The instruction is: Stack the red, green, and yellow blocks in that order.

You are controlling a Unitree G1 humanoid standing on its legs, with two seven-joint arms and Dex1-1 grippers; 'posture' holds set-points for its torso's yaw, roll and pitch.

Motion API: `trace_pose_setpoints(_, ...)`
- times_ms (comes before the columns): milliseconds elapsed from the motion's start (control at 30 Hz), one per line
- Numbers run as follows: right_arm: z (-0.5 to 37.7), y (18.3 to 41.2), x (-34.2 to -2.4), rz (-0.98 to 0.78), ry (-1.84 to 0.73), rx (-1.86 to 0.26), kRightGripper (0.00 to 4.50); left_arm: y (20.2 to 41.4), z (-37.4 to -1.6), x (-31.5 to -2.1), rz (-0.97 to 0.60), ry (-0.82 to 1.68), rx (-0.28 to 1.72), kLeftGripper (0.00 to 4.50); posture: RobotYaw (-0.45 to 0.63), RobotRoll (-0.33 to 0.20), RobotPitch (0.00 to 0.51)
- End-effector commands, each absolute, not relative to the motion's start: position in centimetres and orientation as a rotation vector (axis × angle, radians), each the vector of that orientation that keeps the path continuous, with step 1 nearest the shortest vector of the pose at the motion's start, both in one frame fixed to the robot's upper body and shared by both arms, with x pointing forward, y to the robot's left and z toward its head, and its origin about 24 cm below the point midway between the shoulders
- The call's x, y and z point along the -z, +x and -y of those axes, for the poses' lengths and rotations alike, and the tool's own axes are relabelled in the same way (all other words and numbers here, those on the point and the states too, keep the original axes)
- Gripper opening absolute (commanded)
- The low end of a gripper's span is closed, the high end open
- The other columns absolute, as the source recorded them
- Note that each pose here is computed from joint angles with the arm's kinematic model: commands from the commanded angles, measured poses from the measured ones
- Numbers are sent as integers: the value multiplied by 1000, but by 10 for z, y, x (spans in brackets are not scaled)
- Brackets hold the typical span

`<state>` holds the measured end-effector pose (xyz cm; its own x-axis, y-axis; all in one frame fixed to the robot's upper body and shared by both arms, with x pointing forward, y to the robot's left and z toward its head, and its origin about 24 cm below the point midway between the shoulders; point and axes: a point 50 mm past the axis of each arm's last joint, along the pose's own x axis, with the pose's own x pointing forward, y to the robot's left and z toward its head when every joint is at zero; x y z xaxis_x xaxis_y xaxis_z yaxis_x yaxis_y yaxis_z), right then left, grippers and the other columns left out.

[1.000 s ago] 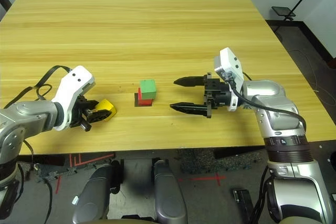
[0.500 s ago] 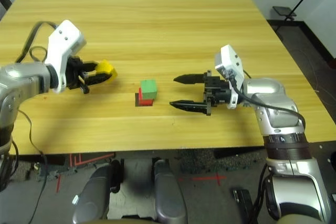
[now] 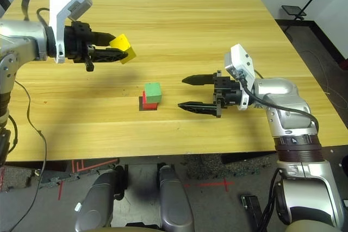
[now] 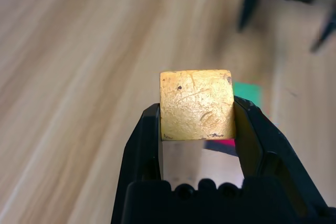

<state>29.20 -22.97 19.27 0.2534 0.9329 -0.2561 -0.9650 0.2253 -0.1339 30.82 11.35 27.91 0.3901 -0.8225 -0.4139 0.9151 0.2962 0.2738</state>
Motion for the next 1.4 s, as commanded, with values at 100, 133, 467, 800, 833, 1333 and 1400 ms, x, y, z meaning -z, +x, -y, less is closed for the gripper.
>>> trace_pose_setpoints(100,237,291,-196,-132,-306,-1298,4500,302,-91,-276,-219,611,1278,2010,247,123,217)
trace_pose_setpoints(133,237,291,-196,-132,-307,-1297,4500,303,-85,-276,-210,616,1292,2010,243,123,217)
trace_pose_setpoints(467,234,290,-193,-122,-300,-1292,4500,310,-64,-274,-219,651,1314,2010,233,129,217)
trace_pose_setpoints(800,234,290,-192,-114,-294,-1282,4500,307,-66,-264,-285,734,1345,2010,226,137,215)
trace_pose_setpoints(833,233,291,-192,-113,-292,-1282,4500,306,-65,-264,-286,736,1347,2010,229,140,216)
trace_pose_setpoints(1333,228,292,-189,-94,-282,-1283,4500,311,-58,-258,-301,737,1332,2010,223,148,217)
trace_pose_setpoints(1400,229,292,-189,-93,-280,-1282,4500,311,-59,-256,-308,736,1334,2010,223,148,217)
